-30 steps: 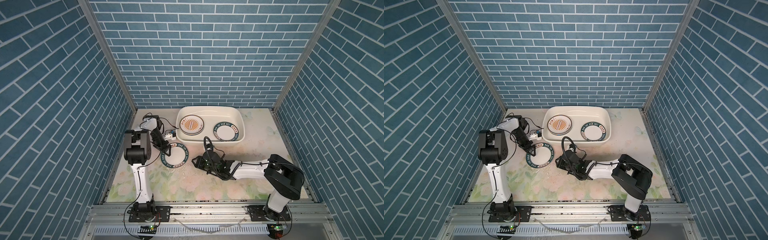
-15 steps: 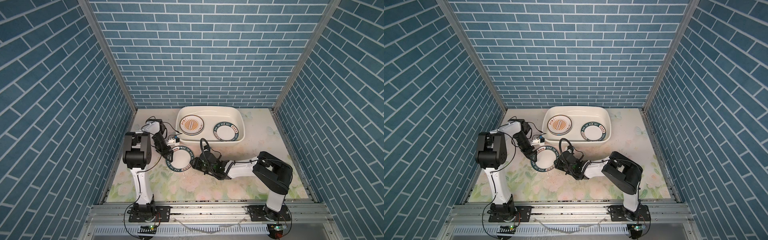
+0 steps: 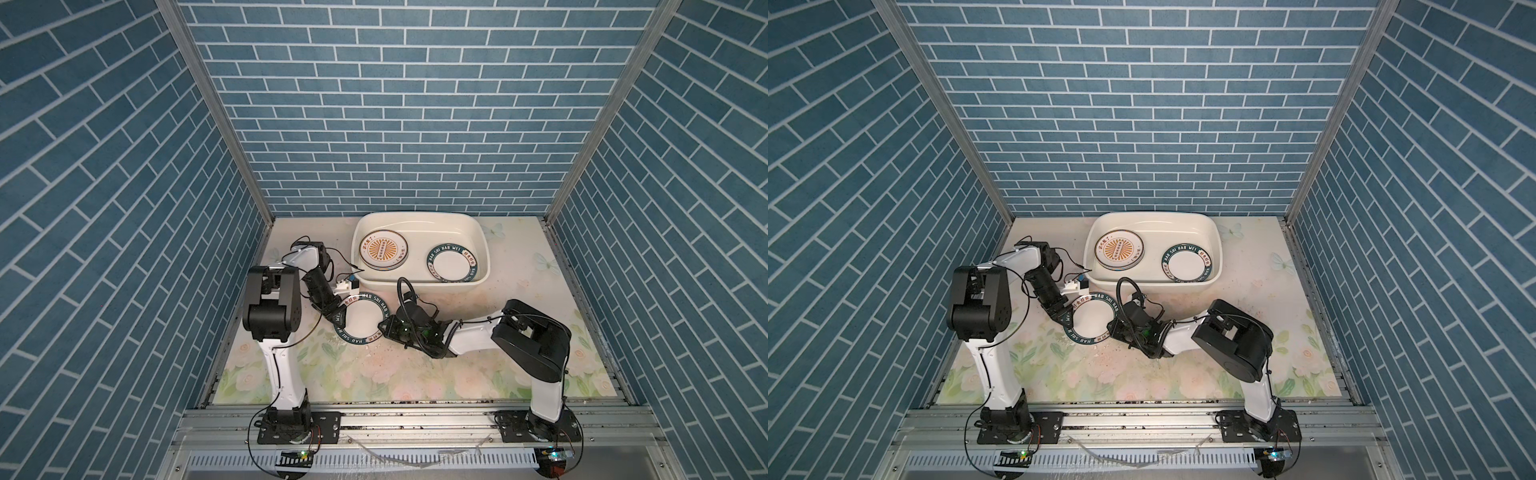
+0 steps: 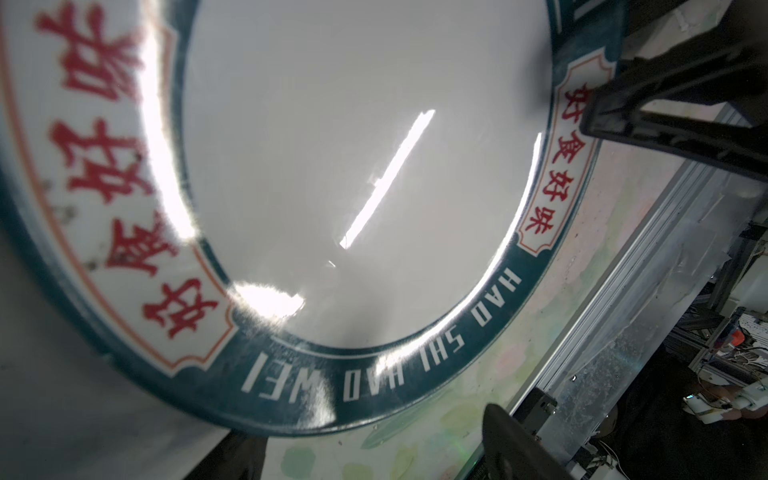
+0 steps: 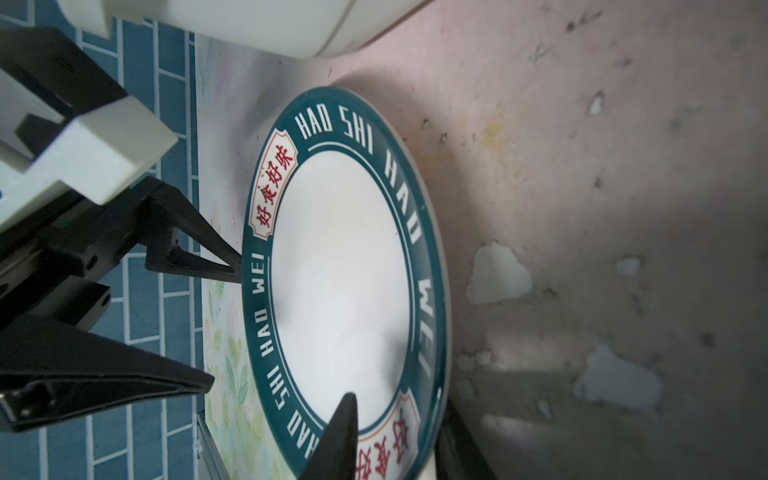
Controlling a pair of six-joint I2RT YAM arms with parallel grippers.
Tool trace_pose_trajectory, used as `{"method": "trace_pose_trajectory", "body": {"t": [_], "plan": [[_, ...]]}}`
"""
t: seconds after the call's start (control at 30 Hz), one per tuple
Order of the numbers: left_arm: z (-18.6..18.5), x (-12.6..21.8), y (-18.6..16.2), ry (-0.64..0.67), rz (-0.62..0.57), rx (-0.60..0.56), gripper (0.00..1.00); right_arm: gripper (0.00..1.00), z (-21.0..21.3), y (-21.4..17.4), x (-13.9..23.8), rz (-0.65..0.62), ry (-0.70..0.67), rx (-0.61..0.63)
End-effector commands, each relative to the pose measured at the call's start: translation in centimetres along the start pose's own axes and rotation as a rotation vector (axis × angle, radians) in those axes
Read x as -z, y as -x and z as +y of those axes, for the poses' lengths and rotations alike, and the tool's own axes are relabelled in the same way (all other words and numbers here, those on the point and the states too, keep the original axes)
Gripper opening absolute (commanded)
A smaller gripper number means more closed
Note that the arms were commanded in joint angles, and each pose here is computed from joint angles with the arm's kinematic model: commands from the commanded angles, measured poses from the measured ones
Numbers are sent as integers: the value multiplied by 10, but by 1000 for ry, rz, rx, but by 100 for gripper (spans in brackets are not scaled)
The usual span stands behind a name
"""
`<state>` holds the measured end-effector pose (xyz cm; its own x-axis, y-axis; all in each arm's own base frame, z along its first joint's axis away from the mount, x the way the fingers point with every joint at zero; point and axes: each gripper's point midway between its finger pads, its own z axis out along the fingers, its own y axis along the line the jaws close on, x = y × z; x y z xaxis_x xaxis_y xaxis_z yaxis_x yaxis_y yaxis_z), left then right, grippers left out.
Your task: Place the plates into the plastic bin on the countertop
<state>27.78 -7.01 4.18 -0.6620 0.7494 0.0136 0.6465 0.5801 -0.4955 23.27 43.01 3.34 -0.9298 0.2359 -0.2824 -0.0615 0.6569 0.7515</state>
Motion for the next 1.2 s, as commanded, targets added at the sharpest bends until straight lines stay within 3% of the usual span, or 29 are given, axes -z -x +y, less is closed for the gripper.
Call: {"method": "trace_pose_trajectory", "body": {"t": [0.0,0.5,0.67,0.87,1.17], "plan": [[-14,1,-2,-34,-11,-17,82,28,4,3,-5,-12,42,-43],[-20,-3,-8,-49,-12,-16,82,12,-6,3,-6,-27,58,-78],[-25,0,-11,-27,-30,-24,84,0,-1,3,-5,-31,88,-80],[-28,7,-19,7,-44,-26,85,0,5,6,1,-43,121,-77],[-29,54,-34,41,-146,28,85,0,34,10,15,-36,207,-44]]}}
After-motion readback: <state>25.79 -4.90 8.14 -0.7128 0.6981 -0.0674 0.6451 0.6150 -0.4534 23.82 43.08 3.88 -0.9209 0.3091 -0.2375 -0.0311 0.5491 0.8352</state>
